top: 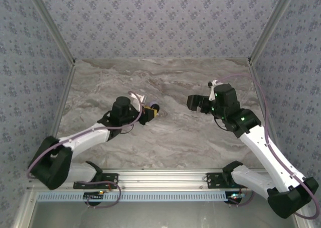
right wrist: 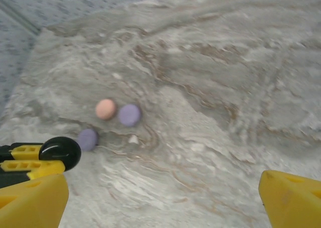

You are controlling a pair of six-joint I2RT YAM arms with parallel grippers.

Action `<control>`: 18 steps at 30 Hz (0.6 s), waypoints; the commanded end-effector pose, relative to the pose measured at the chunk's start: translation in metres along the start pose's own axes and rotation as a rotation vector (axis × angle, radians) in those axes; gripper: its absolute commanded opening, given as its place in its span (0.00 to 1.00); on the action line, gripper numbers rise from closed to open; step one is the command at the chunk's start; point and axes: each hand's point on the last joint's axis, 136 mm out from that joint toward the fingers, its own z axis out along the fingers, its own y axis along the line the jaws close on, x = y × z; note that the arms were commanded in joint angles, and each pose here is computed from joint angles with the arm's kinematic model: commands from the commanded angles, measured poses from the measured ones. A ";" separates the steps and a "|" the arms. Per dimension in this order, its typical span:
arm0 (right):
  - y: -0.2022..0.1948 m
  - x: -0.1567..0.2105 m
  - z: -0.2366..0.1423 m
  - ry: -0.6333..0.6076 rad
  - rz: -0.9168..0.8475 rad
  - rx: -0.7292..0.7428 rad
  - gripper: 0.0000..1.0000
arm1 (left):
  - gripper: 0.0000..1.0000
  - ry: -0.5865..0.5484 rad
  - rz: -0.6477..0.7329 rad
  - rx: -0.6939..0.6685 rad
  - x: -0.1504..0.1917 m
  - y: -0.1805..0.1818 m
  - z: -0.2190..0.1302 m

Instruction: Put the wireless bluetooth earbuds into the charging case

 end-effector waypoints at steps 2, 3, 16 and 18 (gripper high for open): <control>-0.022 0.020 0.009 0.050 0.048 0.075 1.00 | 0.00 0.127 -0.208 -0.079 0.015 0.022 0.021; -0.024 0.023 0.011 0.058 0.050 0.079 1.00 | 0.00 0.158 -0.235 -0.092 0.019 0.027 0.027; -0.035 0.027 0.017 0.086 0.053 0.111 1.00 | 0.02 0.335 -0.391 -0.230 0.065 0.067 0.059; -0.035 0.026 0.018 0.086 0.052 0.111 1.00 | 0.09 0.351 -0.388 -0.248 0.069 0.071 0.060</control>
